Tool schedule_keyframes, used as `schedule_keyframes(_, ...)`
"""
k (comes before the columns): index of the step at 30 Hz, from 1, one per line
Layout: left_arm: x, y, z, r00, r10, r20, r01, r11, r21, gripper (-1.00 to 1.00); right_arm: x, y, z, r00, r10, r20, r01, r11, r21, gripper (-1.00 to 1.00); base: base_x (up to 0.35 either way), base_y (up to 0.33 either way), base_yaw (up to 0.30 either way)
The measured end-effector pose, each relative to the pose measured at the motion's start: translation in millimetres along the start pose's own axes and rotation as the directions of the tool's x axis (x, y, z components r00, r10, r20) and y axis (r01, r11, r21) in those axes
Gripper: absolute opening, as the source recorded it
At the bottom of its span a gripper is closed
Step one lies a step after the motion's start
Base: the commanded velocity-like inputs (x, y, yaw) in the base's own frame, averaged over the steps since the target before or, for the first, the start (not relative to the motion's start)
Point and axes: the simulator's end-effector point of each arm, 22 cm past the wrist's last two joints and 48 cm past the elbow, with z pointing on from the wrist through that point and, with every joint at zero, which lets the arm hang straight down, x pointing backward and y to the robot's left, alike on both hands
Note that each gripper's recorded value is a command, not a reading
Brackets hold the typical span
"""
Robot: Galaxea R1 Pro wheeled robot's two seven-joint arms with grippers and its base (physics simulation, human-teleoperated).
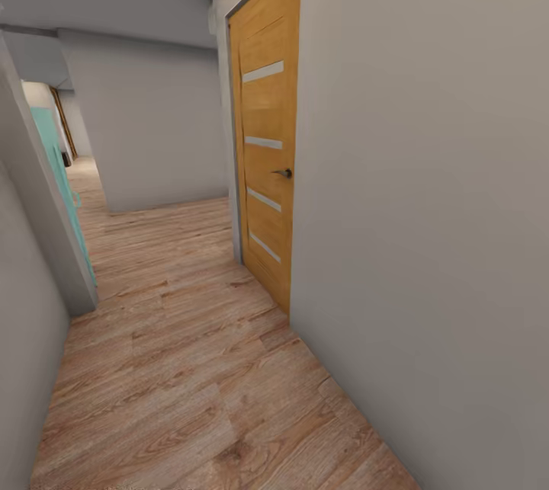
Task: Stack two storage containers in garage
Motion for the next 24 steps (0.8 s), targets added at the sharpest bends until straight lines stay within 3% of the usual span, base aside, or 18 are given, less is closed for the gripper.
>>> schedule_keyframes(24,1.6,-0.2,0.0,1.0,0.0,-0.003,0.0,1.0,0.0,1.0,0.7,-1.6,-0.1,1.0,0.007,-0.001,-0.007,1.0,0.004,1.0,0.05,0.0,0.299)
